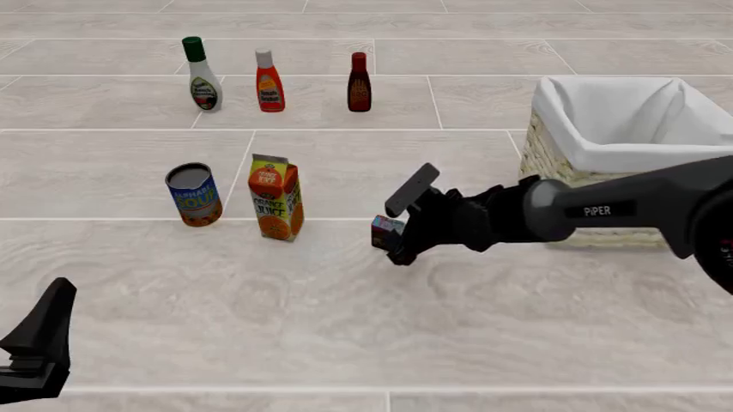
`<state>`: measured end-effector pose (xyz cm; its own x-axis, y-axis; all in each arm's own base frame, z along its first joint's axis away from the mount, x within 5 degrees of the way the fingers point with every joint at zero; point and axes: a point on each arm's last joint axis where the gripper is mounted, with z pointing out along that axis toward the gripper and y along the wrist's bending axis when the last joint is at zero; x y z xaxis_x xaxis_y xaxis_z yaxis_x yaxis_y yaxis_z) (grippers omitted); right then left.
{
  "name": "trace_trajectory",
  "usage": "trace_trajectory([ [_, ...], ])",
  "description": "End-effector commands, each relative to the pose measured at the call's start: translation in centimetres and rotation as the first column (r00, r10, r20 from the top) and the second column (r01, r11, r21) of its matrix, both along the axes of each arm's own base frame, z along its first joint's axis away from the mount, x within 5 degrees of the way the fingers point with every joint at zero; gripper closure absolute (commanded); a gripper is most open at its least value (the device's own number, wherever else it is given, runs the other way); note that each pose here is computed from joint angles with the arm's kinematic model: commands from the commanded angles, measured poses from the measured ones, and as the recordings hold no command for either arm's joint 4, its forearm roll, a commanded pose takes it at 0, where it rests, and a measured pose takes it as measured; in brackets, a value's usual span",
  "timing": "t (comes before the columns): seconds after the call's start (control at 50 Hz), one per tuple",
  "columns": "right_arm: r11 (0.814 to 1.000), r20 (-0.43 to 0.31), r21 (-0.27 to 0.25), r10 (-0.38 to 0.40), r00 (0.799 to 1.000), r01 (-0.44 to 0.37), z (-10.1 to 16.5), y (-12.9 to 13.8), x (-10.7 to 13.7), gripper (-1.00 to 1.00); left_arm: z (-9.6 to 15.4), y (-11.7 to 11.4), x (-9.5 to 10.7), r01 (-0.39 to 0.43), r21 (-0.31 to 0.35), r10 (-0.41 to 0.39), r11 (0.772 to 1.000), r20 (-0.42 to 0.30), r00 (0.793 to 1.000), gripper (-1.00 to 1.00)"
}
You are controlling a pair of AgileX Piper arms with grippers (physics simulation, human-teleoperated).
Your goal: Pick the chocolate pudding and place it in the basket.
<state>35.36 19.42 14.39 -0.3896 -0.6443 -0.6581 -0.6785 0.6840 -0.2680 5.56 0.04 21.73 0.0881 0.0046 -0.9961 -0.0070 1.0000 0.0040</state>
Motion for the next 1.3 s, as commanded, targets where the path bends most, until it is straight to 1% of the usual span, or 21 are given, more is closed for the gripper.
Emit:
trace_trajectory([
  [0.02,1.0,-0.014,-0.016,0.001,1.0,-0.001,-0.8,-0.1,0.4,-1.0,0.0,0.0,0.0,0.0,0.0,0.0,1.0,0.0,1.0,-1.0],
  [0.4,0.999,-0.03,-0.034,0.012,0.999,-0.013,-1.4,0.3,0.8,-1.0,-0.2,0.0,0.0,0.001,0.0,-0.001,1.0,0.001,1.0,-1.0],
  [0.58,0.999,-0.031,-0.034,0.01,0.999,-0.011,-1.5,0.3,1.0,-1.0,-0.2,0.0,0.0,0.001,0.002,-0.001,1.0,0.002,1.0,-1.0],
  [0.6,0.999,-0.031,-0.035,0.012,0.999,-0.013,-1.6,0.3,1.0,1.0,-0.2,0.0,0.0,0.001,0.001,-0.001,1.0,0.002,1.0,-1.0],
  [0.74,0.999,-0.032,-0.034,0.014,0.999,-0.015,-1.5,0.4,0.8,1.0,-0.2,0.0,0.0,0.001,0.0,-0.001,1.0,0.001,1.0,-1.0],
  [0.78,0.999,-0.02,-0.029,0.013,1.0,-0.014,-1.1,0.3,0.8,1.0,-0.2,0.0,0.0,0.001,-0.001,-0.001,1.0,-0.001,1.0,-1.0],
  [0.9,1.0,-0.014,-0.026,0.016,1.0,-0.016,-0.6,0.3,0.5,1.0,-0.2,0.0,0.0,0.001,0.0,-0.001,1.0,0.001,1.0,-1.0],
  [1.04,1.0,0.012,-0.016,0.024,1.0,-0.024,1.4,0.0,-0.4,1.0,-0.2,0.0,0.0,0.001,0.0,-0.001,1.0,0.001,1.0,-1.0],
  [1.08,1.0,0.014,-0.016,0.026,1.0,-0.026,1.5,0.0,-0.6,1.0,-0.2,0.0,0.0,0.001,0.0,-0.001,1.0,0.0,1.0,-1.0],
  [1.3,0.999,0.052,-0.005,0.042,0.998,-0.041,4.9,-0.9,-2.7,1.0,-0.1,0.0,0.0,0.001,0.001,-0.001,1.0,0.0,1.0,-1.0],
])
